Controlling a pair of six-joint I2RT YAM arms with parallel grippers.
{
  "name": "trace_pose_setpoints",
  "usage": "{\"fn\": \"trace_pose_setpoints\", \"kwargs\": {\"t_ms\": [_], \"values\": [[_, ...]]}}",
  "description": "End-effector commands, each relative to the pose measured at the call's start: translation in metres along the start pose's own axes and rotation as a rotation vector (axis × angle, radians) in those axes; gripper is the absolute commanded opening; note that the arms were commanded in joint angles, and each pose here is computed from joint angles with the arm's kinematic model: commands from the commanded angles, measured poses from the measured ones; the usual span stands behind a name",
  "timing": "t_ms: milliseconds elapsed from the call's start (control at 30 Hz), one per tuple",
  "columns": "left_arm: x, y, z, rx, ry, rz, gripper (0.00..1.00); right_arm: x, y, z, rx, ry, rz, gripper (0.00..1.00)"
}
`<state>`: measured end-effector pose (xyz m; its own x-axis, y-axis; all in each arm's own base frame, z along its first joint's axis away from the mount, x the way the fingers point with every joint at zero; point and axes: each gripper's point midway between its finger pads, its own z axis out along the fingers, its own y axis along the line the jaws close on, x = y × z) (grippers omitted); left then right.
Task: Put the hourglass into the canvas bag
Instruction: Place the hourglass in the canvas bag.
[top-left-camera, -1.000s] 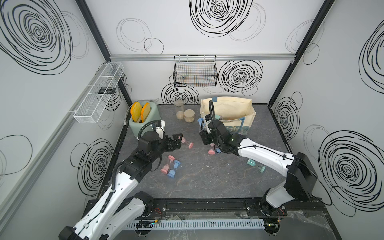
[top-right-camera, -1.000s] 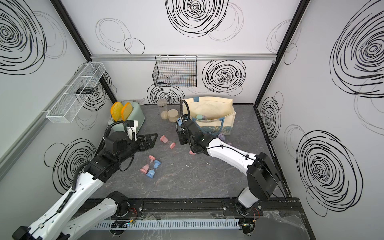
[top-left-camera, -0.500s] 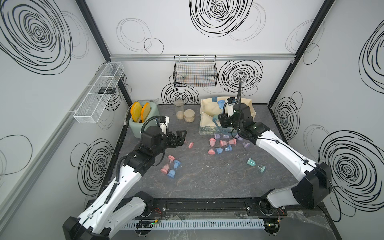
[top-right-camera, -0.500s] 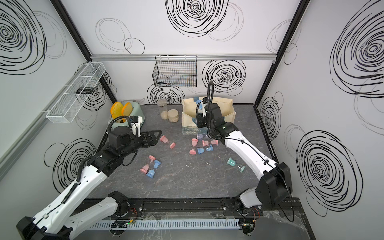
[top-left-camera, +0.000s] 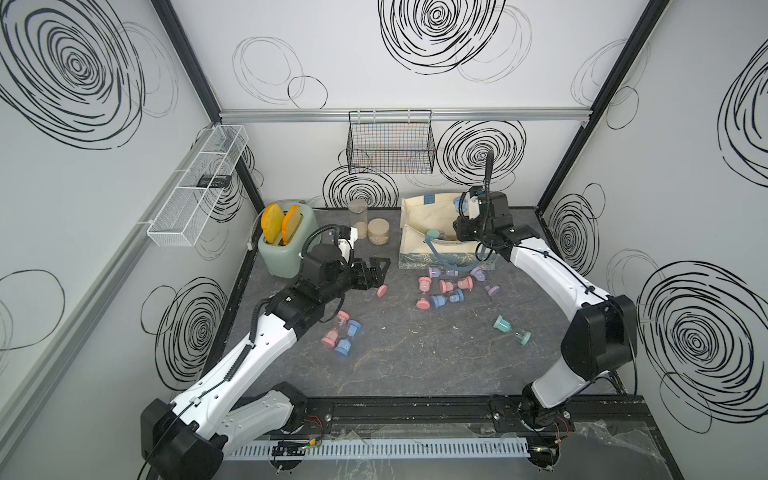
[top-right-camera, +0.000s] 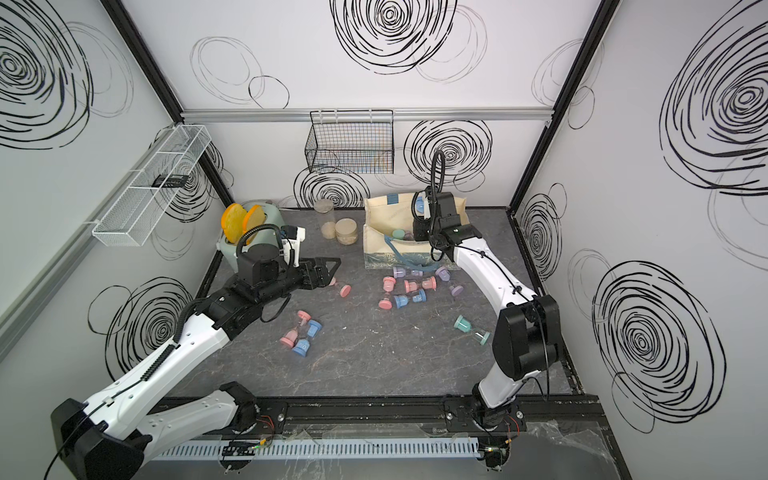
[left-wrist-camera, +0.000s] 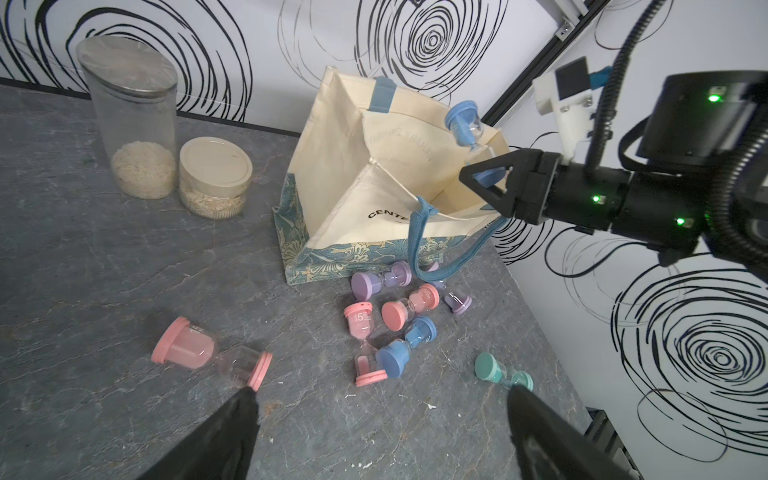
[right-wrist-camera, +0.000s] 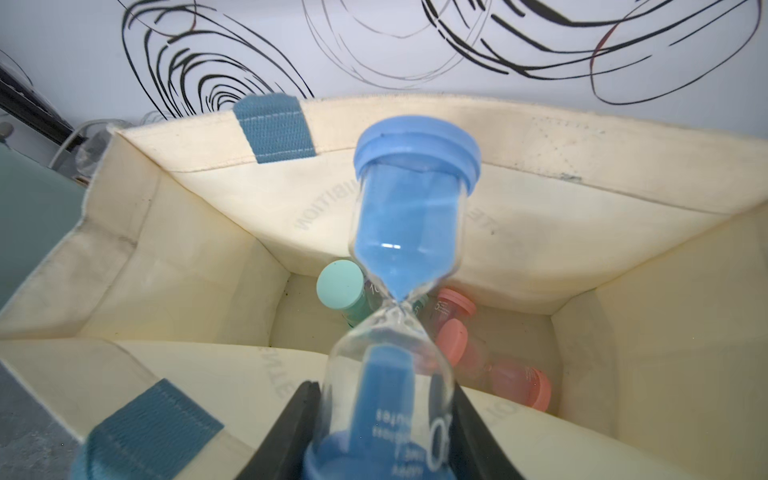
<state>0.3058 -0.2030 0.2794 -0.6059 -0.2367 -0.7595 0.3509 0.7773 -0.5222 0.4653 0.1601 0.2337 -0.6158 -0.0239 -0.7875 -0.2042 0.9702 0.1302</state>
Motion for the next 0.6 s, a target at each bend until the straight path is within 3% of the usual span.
{"fn": "trace_pose_setpoints", "kwargs": {"t_ms": [0,567], "values": [[-0.02,-0.022,0.001,0.058,-0.062,0.024,0.96,-0.008,-0.001,0.005,0.003,0.008,-0.025,0.27],[-0.01,-0.02,0.014,0.042,-0.036,0.034,0.96,0.042,-0.055,0.045,0.182,0.167,0.008,0.35]]}}
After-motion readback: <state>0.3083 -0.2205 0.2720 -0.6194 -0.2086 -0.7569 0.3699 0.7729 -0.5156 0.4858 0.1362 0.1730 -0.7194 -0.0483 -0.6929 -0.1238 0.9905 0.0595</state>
